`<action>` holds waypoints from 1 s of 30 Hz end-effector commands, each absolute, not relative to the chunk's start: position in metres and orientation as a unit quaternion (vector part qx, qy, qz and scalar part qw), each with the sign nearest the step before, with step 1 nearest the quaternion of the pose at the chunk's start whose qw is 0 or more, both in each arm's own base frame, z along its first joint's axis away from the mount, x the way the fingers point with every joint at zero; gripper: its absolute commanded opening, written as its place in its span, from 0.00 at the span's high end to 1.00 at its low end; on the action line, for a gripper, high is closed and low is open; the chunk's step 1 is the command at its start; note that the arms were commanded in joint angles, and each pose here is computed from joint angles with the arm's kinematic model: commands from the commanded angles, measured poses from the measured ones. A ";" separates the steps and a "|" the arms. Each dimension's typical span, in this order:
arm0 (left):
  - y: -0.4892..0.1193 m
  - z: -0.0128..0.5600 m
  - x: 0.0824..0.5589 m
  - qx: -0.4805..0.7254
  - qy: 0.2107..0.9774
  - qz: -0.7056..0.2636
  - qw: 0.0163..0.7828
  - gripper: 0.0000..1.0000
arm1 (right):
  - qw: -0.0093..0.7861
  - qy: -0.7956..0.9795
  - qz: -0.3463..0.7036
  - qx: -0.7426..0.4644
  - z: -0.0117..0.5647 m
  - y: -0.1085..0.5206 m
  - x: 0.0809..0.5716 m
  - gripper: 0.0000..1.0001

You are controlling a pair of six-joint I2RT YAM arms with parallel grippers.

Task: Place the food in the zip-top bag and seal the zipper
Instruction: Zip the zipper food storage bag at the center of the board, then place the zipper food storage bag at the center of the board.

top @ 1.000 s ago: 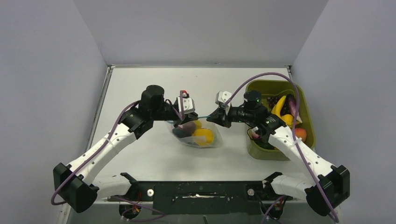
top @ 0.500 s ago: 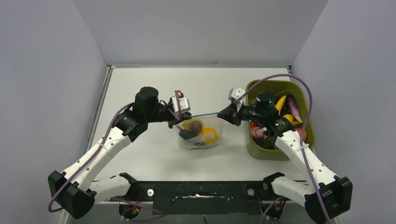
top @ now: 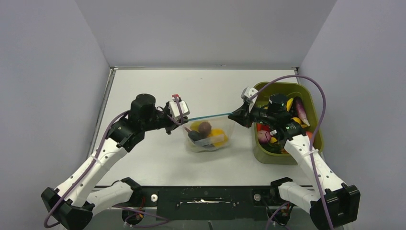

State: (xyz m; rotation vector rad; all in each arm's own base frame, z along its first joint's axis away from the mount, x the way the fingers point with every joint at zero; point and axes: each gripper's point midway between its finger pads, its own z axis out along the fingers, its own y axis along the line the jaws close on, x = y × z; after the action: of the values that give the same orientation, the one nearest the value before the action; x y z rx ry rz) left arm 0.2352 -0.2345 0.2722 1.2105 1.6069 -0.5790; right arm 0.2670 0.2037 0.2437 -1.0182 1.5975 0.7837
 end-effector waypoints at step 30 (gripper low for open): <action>-0.197 0.270 0.257 0.316 0.738 -0.211 0.557 1.00 | 0.571 0.718 0.260 -0.301 0.268 0.168 0.334 0.60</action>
State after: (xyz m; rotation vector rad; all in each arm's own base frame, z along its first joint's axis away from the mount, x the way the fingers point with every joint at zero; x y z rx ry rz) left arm 0.2179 -0.1987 0.2557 0.9446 1.7249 -0.5482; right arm 0.2848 0.1860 0.2349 -0.8319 1.7269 0.7796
